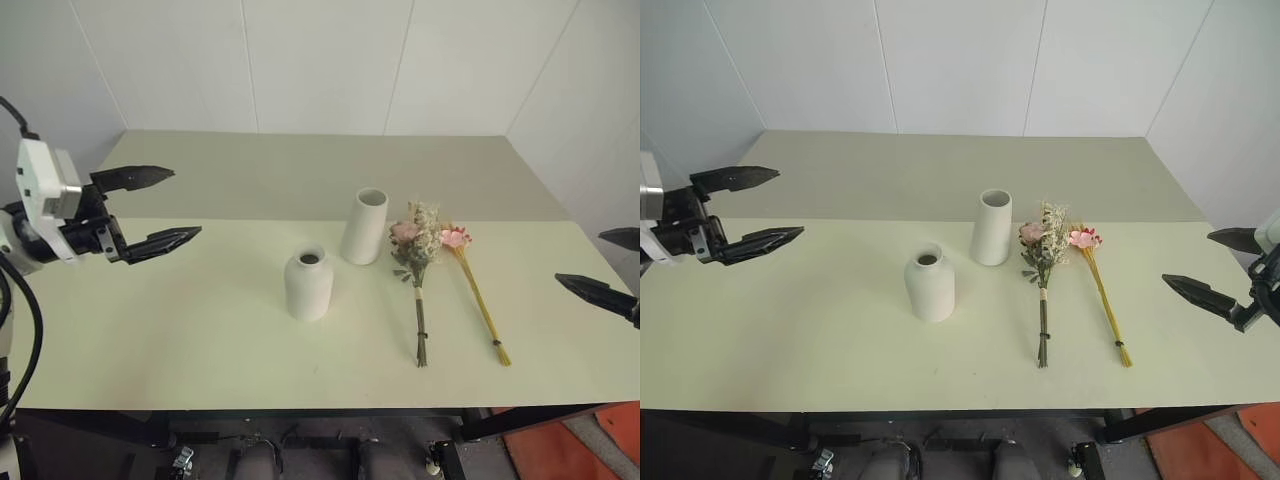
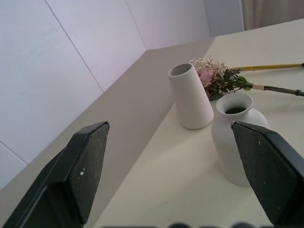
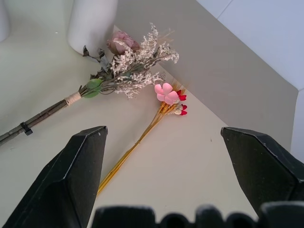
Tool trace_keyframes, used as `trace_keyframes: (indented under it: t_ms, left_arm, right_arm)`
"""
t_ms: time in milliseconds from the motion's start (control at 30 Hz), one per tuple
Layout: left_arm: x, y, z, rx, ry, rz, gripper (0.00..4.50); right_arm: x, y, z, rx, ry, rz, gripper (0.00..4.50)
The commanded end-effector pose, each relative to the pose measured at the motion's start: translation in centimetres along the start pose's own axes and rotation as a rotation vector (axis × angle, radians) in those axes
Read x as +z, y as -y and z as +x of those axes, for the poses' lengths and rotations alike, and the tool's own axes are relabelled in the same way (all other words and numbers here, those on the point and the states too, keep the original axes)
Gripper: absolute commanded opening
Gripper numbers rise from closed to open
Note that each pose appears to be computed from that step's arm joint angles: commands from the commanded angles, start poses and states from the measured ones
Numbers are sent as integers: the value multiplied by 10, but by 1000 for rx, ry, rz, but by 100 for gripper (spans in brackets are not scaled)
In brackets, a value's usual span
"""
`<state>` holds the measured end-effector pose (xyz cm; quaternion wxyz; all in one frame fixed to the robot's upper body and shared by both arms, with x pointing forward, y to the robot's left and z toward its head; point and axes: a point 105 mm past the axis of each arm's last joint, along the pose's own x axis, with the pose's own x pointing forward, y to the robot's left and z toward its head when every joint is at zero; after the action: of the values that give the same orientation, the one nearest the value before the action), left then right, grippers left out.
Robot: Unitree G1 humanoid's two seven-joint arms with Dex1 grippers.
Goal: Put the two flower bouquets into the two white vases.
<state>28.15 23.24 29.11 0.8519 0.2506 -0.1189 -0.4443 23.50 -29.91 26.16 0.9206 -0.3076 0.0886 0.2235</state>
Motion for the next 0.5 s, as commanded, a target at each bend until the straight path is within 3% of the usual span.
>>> trace_keyframes:
  t_ms: [33, 300, 500]
  left_arm:
    - [11, -1, 0, 1, 7, 50, 448]
    - [9, -2, 0, 9, 6, 52, 448]
    - [8, 3, 19, -54, 25, 63, 448]
  right_arm:
    - [7, 3, -4, -25, 11, -28, 450]
    - [3, 5, 1, -31, -37, -9, 450]
    - [-28, 5, 36, 15, -199, 122, 450]
